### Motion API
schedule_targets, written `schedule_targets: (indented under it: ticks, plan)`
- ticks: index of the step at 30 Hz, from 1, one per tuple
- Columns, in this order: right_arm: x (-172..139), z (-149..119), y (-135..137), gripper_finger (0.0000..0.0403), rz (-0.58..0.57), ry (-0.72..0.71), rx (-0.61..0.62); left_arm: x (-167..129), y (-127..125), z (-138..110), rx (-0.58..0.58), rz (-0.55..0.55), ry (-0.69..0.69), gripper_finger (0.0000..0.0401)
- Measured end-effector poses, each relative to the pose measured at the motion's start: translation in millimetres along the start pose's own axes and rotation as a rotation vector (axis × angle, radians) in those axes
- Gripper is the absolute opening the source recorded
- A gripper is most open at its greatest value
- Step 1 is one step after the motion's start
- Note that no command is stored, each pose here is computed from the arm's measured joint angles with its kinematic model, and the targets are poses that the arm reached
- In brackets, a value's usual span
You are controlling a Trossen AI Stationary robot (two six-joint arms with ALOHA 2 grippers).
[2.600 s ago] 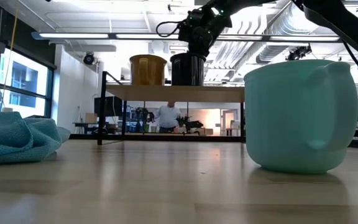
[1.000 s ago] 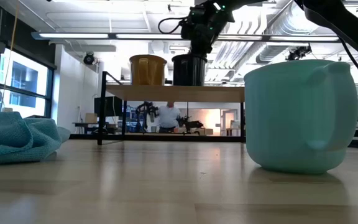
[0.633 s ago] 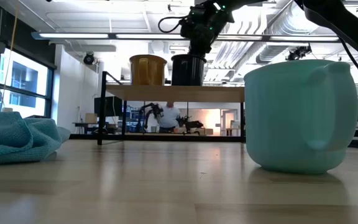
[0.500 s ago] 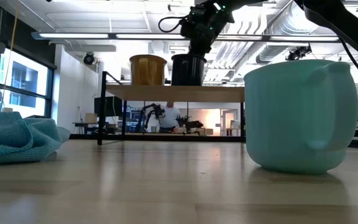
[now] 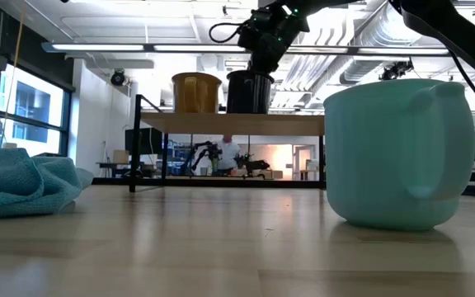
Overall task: Stack small to large cups/mugs on shelf
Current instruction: Put the black cup on the shelf
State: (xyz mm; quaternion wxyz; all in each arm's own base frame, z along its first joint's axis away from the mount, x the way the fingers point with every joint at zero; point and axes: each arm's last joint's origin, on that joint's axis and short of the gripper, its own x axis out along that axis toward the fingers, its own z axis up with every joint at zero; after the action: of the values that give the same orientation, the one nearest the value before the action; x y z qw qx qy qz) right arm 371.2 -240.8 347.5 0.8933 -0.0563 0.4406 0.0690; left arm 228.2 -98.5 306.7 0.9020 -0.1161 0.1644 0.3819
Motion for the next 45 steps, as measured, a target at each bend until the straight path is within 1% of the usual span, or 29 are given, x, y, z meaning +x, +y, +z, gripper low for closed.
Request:
schedule_targets:
  ticks: [6, 18, 30, 45]
  plan:
    - [5.0, -0.1, -0.5, 0.0001, 0.007, 0.003, -0.001, 0.1, -0.3, -0.1, -0.003, -0.005, 0.005, 0.0037]
    - [5.7, 0.3, -1.8, 0.0001, -0.016, 0.009, 0.001, 0.1, -0.3, -0.3, -0.002, -0.007, 0.009, 0.0037]
    - [3.3, -3.8, -9.5, 0.0000, -0.055, 0.015, 0.001, 0.1, -0.6, -0.8, 0.004, -0.016, 0.025, 0.0037]
    - [3.1, -4.1, -9.8, 0.0000, -0.056, 0.018, -0.034, 0.1, -0.6, -0.8, 0.005, -0.017, 0.025, 0.0037]
